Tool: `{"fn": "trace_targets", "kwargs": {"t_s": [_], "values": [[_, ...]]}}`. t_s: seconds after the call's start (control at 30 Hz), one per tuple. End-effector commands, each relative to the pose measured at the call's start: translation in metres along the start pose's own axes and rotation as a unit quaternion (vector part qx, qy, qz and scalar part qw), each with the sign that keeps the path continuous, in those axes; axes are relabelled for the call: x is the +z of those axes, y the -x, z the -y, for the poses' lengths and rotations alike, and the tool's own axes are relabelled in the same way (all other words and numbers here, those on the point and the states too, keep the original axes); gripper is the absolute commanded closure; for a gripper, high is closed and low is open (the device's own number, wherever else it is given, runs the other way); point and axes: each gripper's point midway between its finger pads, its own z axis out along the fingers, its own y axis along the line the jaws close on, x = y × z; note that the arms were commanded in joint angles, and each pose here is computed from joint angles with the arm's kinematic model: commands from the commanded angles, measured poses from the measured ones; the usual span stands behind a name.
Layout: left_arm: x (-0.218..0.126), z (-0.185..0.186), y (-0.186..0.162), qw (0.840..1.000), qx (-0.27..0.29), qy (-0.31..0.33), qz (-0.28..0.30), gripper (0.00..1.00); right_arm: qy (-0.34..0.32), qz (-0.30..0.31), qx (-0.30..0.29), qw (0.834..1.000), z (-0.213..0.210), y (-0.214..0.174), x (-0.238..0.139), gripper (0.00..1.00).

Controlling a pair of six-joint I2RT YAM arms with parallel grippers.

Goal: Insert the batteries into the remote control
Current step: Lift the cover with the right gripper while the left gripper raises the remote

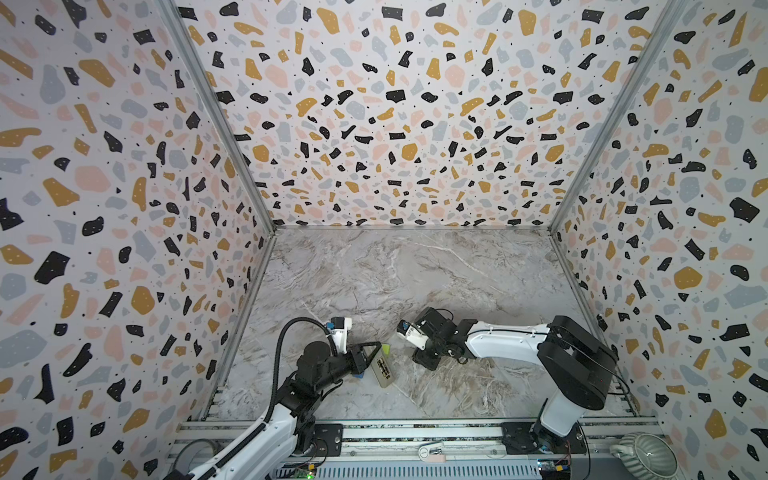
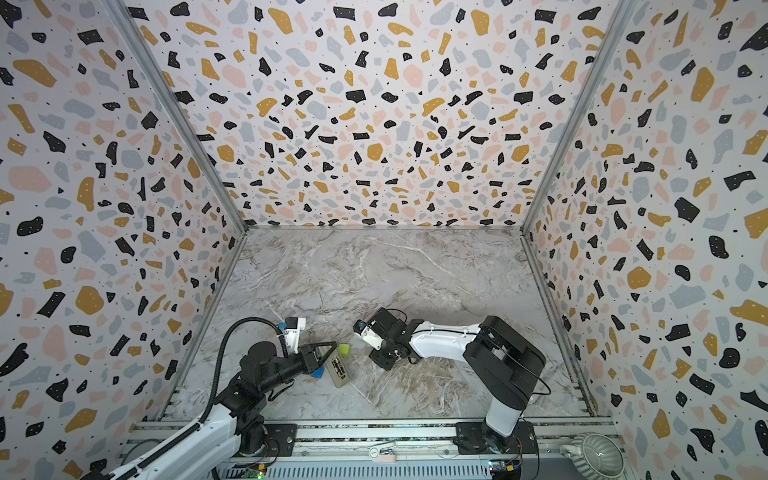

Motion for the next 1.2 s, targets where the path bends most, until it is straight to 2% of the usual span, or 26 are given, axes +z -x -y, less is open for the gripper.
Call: {"fn": "trace_targets", "kwargs": {"t_s": [0.0,0.23,0.6,0.9,1.17], "values": [[-0.002,0.013,0.016,0.999,0.014,-0.026,0.034,1.0,0.0,-0.016,0.004,1.0,-0.002,-0.011,-0.004,0.57],[-0.005,0.018,0.026,0.997,-0.003,-0.037,0.063,1.0,0.001,-0.019,0.004,1.0,-0.004,-0.014,-0.005,0.64],[-0.017,0.017,0.047,0.988,-0.026,-0.049,0.145,1.0,-0.001,-0.016,0.002,1.0,-0.006,-0.015,-0.006,0.76],[-0.026,0.02,0.063,0.978,-0.031,-0.057,0.197,1.0,-0.002,0.043,-0.003,0.999,-0.008,0.008,-0.028,0.84],[-0.031,0.018,0.072,0.972,-0.038,-0.055,0.225,1.0,-0.022,0.12,-0.001,0.993,-0.005,0.037,-0.071,0.88]]}}
